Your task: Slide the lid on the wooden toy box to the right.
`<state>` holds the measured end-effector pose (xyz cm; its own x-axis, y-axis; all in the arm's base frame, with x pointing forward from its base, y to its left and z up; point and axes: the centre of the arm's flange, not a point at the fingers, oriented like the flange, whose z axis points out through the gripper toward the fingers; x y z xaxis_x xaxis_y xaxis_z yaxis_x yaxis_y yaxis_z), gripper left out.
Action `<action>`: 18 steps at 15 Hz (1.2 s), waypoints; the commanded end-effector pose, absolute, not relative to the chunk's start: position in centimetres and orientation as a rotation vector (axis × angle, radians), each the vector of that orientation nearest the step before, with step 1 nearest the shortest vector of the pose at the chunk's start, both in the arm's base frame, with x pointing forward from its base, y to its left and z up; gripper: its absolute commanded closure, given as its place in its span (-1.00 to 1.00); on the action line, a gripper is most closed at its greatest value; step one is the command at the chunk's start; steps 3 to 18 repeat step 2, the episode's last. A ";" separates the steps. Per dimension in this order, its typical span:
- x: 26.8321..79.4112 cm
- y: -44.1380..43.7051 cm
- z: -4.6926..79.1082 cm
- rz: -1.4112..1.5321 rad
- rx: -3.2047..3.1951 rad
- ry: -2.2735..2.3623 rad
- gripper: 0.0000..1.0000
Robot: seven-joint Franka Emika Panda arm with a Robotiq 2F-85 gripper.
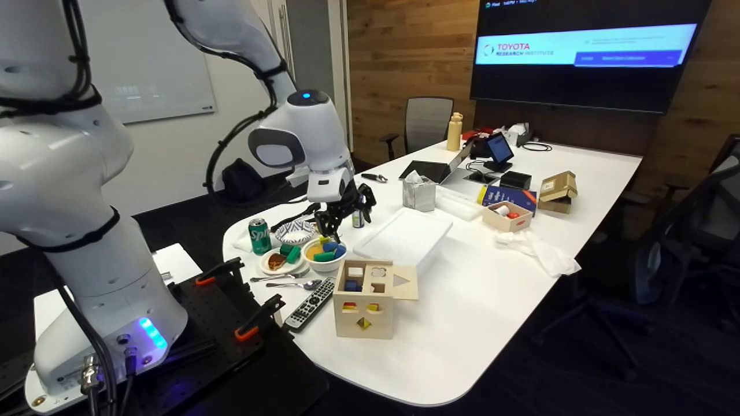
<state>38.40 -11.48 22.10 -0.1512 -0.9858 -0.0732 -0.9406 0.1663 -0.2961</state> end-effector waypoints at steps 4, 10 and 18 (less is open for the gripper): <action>36.8 -6.8 28.6 -0.098 -2.165 1.980 -1.00; 36.8 -6.8 28.6 -0.098 -2.165 1.980 -1.00; 36.8 -6.8 28.6 -0.098 -2.165 1.980 -1.00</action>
